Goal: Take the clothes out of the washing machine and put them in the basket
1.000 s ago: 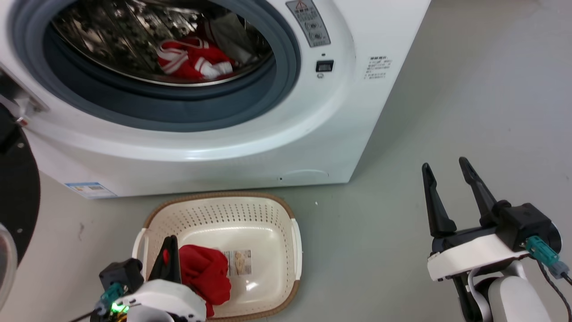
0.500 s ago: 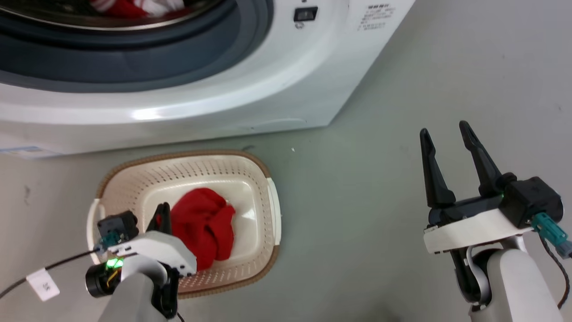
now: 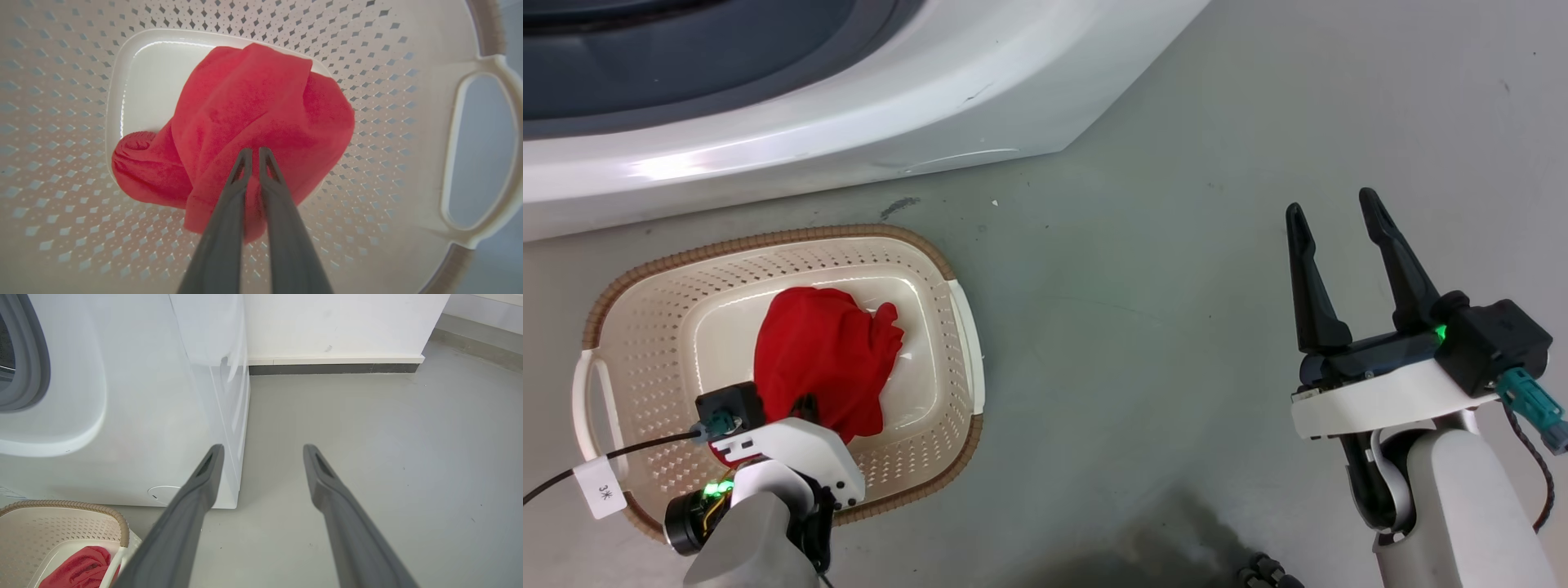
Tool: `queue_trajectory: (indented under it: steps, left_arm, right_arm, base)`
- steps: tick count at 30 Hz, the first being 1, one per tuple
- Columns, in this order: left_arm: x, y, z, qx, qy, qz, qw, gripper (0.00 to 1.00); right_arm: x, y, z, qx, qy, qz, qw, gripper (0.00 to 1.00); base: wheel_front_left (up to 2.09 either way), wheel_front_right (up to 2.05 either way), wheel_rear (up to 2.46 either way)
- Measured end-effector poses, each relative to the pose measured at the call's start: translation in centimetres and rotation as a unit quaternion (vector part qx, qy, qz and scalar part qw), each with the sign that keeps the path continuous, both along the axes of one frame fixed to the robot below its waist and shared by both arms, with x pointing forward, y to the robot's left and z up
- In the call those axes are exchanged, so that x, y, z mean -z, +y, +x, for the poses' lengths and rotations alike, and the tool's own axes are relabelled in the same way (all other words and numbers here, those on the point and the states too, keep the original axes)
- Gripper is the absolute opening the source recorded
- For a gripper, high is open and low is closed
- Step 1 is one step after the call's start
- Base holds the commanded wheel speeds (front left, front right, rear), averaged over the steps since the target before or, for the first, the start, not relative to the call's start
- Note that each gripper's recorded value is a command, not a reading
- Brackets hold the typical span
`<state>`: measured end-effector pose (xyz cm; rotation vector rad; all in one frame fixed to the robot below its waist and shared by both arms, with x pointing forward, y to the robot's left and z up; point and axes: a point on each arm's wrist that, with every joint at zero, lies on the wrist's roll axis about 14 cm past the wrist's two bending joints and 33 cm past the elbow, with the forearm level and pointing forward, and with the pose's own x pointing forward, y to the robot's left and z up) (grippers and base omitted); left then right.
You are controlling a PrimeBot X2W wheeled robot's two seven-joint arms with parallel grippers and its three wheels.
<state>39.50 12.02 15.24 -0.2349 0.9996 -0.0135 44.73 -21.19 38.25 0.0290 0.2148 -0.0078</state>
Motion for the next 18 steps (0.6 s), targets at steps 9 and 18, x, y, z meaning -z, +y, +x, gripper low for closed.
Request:
queue_trajectory:
  steps: [9, 18]
  left_arm:
    - [-1.4, 0.3, -0.2, 0.003, -0.001, 0.005, 1.000, 1.00]
    - [-7.5, 0.9, 0.3, -0.006, -0.084, -0.002, 0.996, 1.00]
  right_arm:
    - [-1.4, 0.3, -0.2, -0.002, -0.016, 0.007, 1.000, 1.00]
    - [-5.1, 1.3, -1.7, -0.013, -0.055, 0.009, 0.998, 1.00]
  base:
    - [0.00, 0.00, 0.00]
    - [0.00, 0.00, 0.00]
